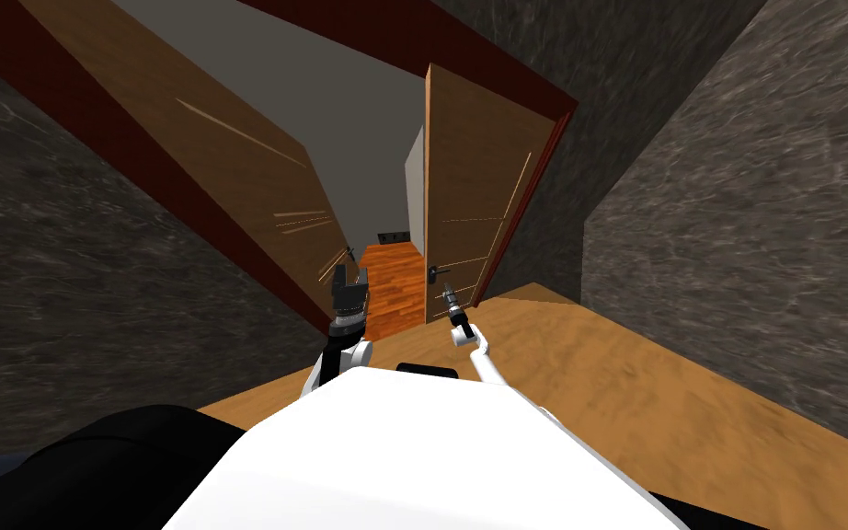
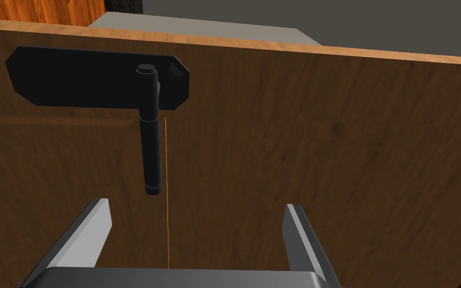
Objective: Push the door open
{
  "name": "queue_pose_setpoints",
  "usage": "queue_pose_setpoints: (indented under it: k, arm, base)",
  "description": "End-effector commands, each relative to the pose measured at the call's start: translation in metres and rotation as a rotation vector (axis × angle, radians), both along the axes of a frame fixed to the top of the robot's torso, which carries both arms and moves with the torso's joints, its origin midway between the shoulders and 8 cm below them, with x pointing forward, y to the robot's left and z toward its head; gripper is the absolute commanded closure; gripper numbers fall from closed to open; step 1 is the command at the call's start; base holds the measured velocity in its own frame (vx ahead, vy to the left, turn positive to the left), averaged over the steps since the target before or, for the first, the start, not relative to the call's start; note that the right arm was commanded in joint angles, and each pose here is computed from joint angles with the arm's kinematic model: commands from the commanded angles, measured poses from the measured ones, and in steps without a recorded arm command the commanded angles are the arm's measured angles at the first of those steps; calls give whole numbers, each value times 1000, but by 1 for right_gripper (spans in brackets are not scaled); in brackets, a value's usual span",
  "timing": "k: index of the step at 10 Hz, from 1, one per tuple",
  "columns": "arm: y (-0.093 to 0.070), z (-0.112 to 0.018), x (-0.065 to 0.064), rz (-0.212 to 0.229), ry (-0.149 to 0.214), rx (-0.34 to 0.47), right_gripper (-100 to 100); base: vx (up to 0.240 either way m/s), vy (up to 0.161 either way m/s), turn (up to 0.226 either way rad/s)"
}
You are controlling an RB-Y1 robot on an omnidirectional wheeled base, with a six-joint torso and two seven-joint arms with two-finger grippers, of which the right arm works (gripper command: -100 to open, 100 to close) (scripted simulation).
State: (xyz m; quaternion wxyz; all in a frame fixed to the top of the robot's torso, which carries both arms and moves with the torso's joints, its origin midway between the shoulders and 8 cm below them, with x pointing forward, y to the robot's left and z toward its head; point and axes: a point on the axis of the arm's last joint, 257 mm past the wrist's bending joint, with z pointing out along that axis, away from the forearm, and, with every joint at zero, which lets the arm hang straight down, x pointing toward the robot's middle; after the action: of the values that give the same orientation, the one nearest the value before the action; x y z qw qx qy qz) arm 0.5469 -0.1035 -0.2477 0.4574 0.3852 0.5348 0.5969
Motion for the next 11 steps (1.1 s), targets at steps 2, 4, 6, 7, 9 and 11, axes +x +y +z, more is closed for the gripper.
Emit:
queue_pose_setpoints:
  k: [2, 4, 6, 7, 9, 11]
  arm:
    - [12, -13, 5, 21, 38, -4, -100]
    - [21, -23, 9, 36, 66, -6, -100]
    - [31, -33, 13, 52, 97, -10, -100]
    - [35, -37, 14, 58, 108, -11, -100]
    - [43, -44, 16, 71, 131, -14, -100]
    - [36, -43, 17, 61, 125, -20, -100]
  base:
    - [97, -133, 80]
    - [76, -129, 62]
    - [125, -148, 71]
    - [109, -134, 65]
    - [105, -124, 55]
    - [83, -14, 24]
